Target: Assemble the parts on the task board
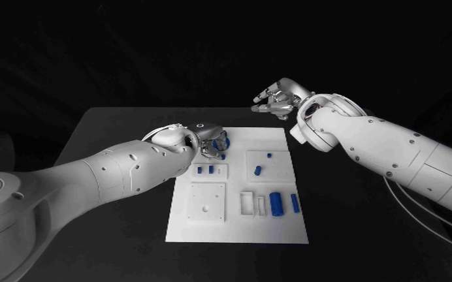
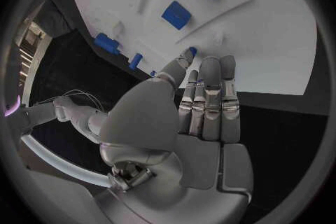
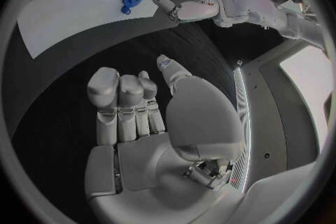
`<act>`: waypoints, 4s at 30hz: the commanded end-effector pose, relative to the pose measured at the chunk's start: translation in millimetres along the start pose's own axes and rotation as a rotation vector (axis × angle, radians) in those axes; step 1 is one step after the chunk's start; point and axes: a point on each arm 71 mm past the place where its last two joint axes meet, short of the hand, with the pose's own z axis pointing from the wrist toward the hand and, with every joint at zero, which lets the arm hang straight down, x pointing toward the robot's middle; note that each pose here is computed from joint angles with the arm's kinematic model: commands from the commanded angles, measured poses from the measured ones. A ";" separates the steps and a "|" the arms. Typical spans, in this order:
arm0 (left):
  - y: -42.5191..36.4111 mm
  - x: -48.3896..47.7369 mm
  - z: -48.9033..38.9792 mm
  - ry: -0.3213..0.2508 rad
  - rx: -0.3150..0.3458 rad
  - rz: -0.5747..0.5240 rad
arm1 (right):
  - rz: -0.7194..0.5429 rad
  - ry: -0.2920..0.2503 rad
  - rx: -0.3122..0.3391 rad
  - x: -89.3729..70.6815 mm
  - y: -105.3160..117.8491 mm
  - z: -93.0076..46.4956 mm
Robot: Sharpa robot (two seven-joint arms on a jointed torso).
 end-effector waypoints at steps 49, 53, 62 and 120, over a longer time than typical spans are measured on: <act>-2.8 22.0 5.3 0.053 0.018 -0.033 | 0.002 0.012 -0.016 3.8 4.9 1.2; -2.7 22.1 5.4 0.054 0.017 -0.037 | 0.003 0.012 -0.017 4.0 5.2 1.3; -1.1 21.7 5.7 0.051 0.015 -0.048 | 0.003 0.010 -0.017 4.2 5.5 1.4; 27.9 -7.6 -20.0 -0.032 -0.035 -0.216 | -0.002 0.004 -0.005 0.2 -0.1 0.1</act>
